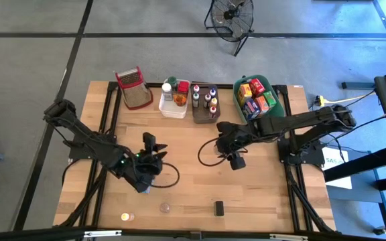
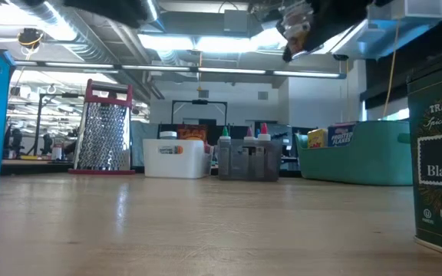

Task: Pick & Place Kitchen Items
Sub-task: Put the top brown seasoning bottle into the white bin

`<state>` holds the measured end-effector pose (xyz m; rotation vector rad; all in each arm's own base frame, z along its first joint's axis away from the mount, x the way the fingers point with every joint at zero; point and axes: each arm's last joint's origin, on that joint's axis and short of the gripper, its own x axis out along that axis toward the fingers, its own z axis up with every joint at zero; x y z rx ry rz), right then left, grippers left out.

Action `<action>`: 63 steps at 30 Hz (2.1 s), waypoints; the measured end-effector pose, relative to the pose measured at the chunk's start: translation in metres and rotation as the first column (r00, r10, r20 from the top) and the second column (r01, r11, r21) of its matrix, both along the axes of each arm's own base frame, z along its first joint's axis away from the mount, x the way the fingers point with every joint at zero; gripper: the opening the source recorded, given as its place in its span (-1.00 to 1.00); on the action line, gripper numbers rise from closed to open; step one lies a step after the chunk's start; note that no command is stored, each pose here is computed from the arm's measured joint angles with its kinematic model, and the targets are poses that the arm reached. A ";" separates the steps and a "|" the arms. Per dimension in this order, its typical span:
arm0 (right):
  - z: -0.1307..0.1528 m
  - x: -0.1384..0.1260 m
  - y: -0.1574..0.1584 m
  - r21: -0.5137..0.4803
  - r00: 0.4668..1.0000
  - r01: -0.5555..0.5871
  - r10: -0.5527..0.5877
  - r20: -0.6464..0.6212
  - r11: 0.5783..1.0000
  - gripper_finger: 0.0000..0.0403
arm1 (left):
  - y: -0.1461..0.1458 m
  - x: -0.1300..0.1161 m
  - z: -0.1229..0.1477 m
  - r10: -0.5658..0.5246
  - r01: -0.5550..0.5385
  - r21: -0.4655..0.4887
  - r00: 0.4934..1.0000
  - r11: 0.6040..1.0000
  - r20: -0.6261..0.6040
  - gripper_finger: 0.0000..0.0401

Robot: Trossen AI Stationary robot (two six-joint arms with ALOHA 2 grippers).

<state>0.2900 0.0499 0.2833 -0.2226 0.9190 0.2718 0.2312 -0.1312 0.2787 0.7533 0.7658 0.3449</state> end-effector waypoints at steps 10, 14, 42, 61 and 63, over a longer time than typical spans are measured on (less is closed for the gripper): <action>-0.018 0.020 0.000 -0.043 0.998 -0.032 0.030 -0.056 0.999 -0.05 | -0.012 0.042 0.010 -0.302 0.299 0.207 0.953 0.932 -0.019 -0.31; -0.016 0.025 0.001 -0.048 0.998 -0.047 0.045 -0.051 0.998 -0.05 | -0.004 0.057 0.016 -0.412 0.403 0.233 0.911 0.885 -0.012 -0.31; -0.013 0.026 0.001 -0.064 0.996 -0.074 0.071 -0.052 0.995 -0.05 | 0.015 0.099 0.005 -0.599 0.583 0.159 0.795 0.797 0.089 -0.31; -0.013 0.026 0.001 -0.063 0.996 -0.072 0.069 -0.052 0.995 -0.04 | 0.029 0.103 0.000 -0.623 0.623 0.038 0.775 0.781 0.103 -0.27; -0.013 0.026 0.001 -0.063 0.996 -0.072 0.069 -0.052 0.995 -0.03 | 0.029 0.103 0.000 -0.622 0.622 0.035 0.777 0.782 0.102 -0.27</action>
